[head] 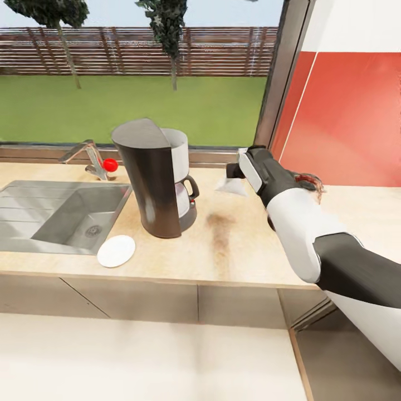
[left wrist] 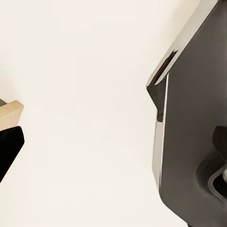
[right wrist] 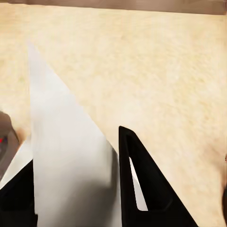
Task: Set up a coffee station on the kitchen countertop: keep the coffee maker on the countertop, move the bottle of coffee from the kitchen shelf to the counter next to the coffee maker, place a paper coffee filter on top of the coffee maker, put the saucer next to the coffee maker with the coffee cup on the saucer, and place the electric kettle next to the coffee maker.
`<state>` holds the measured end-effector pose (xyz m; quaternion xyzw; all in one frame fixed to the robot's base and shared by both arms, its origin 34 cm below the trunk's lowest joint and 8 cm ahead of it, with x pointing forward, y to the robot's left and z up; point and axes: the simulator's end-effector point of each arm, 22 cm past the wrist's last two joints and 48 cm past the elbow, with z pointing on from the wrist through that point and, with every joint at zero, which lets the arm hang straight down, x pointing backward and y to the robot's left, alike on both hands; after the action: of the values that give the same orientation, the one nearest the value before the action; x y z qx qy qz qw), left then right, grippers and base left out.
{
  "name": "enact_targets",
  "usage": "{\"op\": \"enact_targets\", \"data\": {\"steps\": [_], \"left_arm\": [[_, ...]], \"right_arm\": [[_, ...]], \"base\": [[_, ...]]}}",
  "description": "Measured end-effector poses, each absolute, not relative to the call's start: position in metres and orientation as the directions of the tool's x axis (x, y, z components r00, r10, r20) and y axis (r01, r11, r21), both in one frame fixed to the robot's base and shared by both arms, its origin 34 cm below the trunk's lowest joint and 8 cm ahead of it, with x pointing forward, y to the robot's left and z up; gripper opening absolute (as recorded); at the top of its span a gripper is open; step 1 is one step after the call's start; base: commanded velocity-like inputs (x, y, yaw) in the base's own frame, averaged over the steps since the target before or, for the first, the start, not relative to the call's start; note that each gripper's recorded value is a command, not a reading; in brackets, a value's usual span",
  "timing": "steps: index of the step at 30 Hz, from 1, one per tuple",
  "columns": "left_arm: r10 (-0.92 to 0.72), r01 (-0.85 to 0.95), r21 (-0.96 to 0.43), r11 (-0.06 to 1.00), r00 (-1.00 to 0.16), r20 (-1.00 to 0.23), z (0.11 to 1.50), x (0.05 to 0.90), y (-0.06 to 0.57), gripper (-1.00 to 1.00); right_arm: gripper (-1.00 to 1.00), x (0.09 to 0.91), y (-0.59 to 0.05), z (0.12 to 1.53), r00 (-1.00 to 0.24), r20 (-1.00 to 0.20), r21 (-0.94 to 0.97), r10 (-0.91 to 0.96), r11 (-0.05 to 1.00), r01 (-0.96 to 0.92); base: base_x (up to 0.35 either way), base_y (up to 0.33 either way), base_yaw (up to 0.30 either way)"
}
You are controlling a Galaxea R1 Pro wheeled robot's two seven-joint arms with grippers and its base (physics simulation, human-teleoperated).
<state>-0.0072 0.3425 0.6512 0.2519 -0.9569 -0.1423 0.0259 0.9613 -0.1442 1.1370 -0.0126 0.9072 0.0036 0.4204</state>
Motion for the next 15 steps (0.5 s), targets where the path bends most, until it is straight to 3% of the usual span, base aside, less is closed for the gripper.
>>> {"op": "enact_targets", "data": {"steps": [15], "left_arm": [[-0.49,-0.482,0.272,0.833,-0.871,-0.043,0.648,0.001,0.341,1.0]], "right_arm": [[-1.0,0.955,-0.156,1.216,-0.593,-0.804,0.043,0.038,0.999,0.005]], "base": [[0.0,0.0,0.0]]}}
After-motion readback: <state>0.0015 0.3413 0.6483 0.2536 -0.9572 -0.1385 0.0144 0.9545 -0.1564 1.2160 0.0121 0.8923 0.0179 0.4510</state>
